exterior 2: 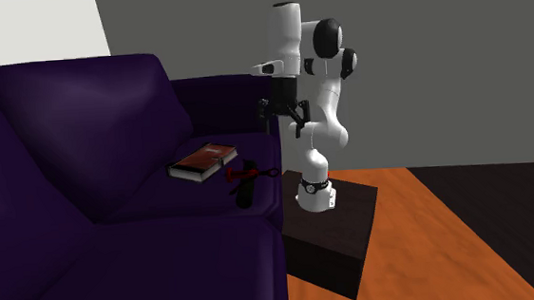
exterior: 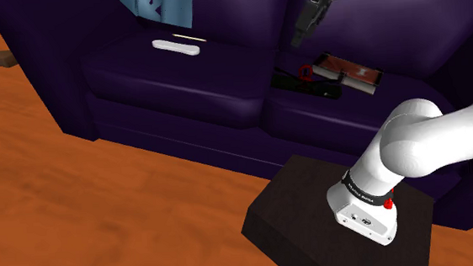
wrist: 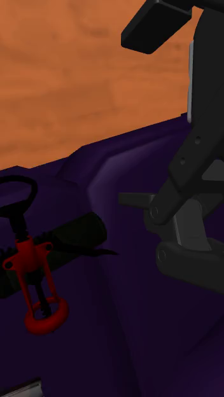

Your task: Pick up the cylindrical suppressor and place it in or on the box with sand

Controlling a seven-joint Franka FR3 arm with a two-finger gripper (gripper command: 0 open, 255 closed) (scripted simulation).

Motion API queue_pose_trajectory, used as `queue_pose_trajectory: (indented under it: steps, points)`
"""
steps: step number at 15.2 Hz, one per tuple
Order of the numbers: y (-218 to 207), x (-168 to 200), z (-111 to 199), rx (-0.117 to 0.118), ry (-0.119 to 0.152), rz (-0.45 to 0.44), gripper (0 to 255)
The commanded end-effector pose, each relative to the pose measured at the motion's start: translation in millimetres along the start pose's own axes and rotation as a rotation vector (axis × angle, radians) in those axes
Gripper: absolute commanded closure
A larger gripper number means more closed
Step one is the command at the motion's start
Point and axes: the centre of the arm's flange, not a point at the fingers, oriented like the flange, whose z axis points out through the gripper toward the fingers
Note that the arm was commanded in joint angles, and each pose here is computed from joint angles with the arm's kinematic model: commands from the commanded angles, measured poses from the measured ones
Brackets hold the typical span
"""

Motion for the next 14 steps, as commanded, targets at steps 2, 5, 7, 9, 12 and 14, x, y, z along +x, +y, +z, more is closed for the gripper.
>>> queue_pose_trajectory:
  steps: [2,5,7,9,12,14]
  points:
    - [11,-3,7,0.008,-0.012,-0.016,0]
    - [43,-13,30,0.033,-0.049,-0.063,0]
    - [65,-19,45,0.050,-0.074,-0.094,0]
    - [86,-25,61,0.067,-0.098,-0.125,0]
    - [118,-33,85,0.091,-0.135,-0.172,0]
    - [139,-38,101,0.108,-0.159,-0.204,0]
